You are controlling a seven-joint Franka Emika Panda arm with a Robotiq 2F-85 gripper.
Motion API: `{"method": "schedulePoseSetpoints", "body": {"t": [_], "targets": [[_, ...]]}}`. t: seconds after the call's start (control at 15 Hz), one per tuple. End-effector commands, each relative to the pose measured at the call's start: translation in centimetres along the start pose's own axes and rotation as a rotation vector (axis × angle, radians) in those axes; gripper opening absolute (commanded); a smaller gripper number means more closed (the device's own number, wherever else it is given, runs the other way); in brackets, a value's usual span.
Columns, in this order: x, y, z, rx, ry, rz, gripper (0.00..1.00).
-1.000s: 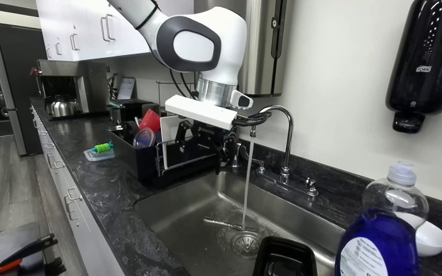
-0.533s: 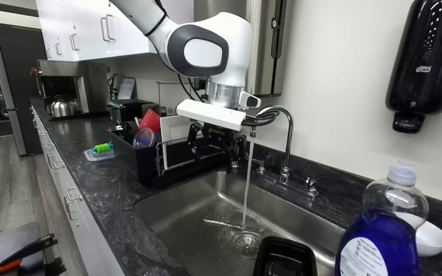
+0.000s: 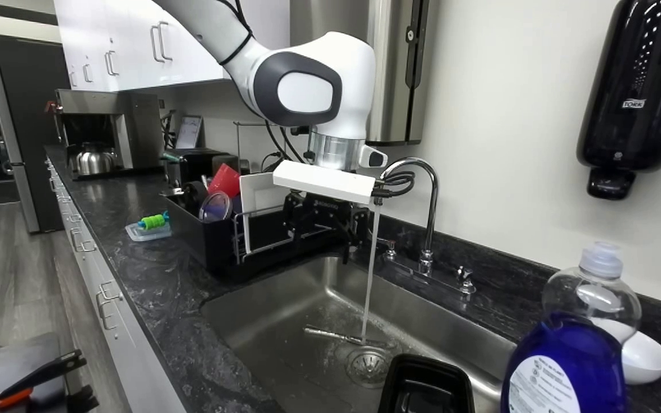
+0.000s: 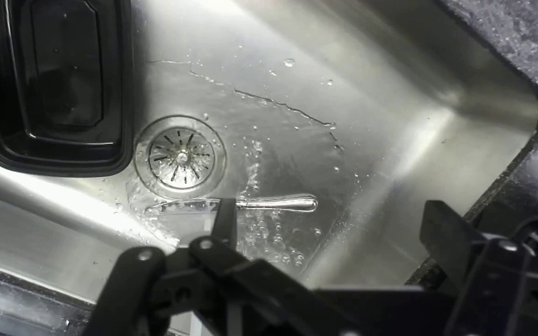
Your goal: Close the faucet
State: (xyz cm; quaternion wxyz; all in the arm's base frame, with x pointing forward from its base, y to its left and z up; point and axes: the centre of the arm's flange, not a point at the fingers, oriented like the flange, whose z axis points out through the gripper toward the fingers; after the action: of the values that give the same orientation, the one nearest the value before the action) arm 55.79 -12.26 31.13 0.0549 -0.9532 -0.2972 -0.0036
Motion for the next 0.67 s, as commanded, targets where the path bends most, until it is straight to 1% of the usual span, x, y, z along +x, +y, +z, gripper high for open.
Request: {"method": "schedulePoseSetpoints", "body": {"t": [0.0,0.33,0.6], "targets": [[0.1,2.5,1.4,-0.032,0.013,-0.086,1.00],[-0.5,6.1,1.8,-0.080,0.042,-0.098,1.00],[-0.1,8.2,1.8,-0.131,0.062,-0.089,1.00]]}}
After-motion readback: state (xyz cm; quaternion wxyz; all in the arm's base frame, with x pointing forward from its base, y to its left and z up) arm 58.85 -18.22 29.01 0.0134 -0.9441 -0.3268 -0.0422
